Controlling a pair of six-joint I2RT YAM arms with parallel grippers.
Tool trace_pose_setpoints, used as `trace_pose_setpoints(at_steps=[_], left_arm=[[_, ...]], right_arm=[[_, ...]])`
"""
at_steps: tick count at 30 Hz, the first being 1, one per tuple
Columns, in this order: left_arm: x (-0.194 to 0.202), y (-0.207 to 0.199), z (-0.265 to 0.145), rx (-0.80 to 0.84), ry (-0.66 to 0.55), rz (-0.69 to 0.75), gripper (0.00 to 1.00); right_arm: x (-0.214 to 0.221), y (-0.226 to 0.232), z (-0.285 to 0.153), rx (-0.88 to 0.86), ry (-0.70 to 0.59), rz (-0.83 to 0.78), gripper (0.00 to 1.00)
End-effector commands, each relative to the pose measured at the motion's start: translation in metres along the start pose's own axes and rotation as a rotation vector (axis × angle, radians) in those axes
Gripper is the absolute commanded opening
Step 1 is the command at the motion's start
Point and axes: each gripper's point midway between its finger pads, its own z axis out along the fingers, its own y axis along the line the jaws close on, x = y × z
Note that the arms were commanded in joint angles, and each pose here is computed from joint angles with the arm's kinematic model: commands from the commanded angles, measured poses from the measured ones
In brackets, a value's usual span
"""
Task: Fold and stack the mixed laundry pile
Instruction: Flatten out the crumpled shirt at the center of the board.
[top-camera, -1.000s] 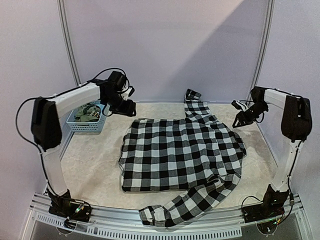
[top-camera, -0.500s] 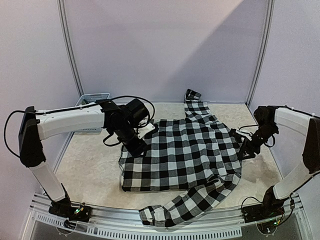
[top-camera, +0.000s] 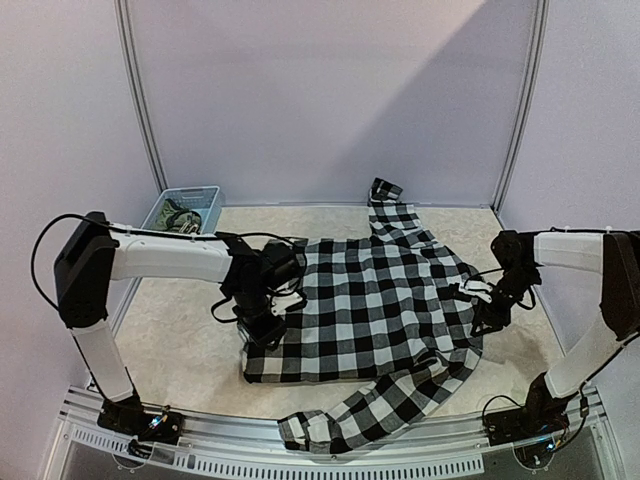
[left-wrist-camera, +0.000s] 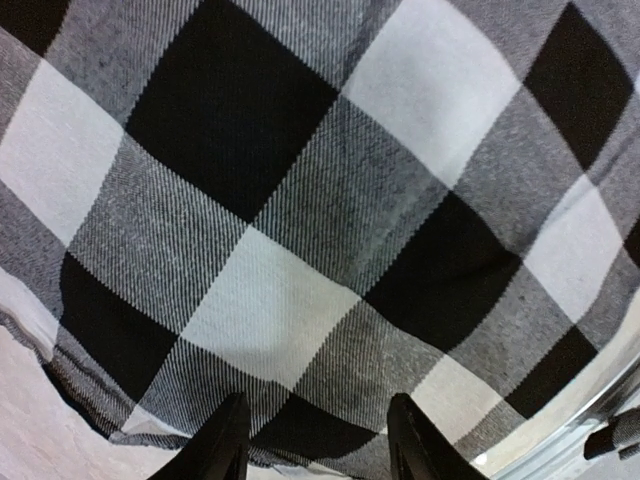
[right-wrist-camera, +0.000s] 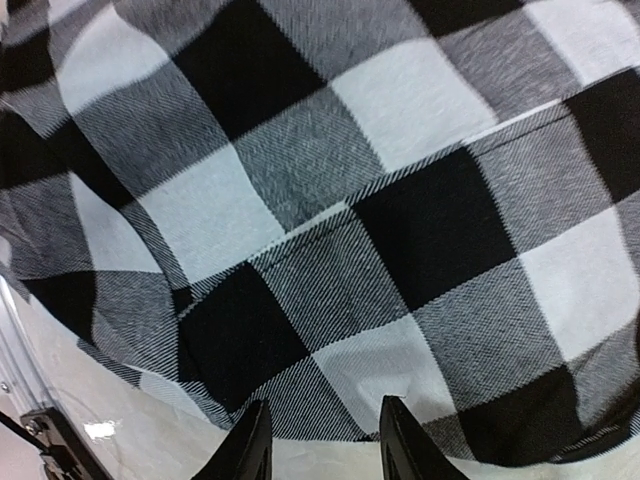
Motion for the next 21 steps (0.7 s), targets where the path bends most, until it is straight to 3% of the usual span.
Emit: trace_pose_setpoints(at_steps=[1,6,13,17,21], left_arm=[[0.003,0.016,0.019,-0.072,0.052,-0.024,0.48],[0.008,0.046,0.032,-0.127,0.105,-0.093,0.47],[-0.006,0.087,0.031,-0.174,0.075,-0.168,0.47],[-0.015,0.093,0.017,-0.207,0.052,-0.155,0.49],[-0.036,0.083,-0.027,-0.215,-0.056,-0.138,0.55]], right_arm=[[0.015,-0.014,0.016,0.059,0.092,-0.036,0.37],[0.028,-0.035,0.026,0.130,0.175,-0.020,0.37],[0.022,-0.036,0.025,0.123,0.170,0.009,0.39],[0.014,-0.042,0.018,0.151,0.152,0.034,0.41],[-0.003,-0.026,-0.008,0.128,0.074,0.054,0.45]])
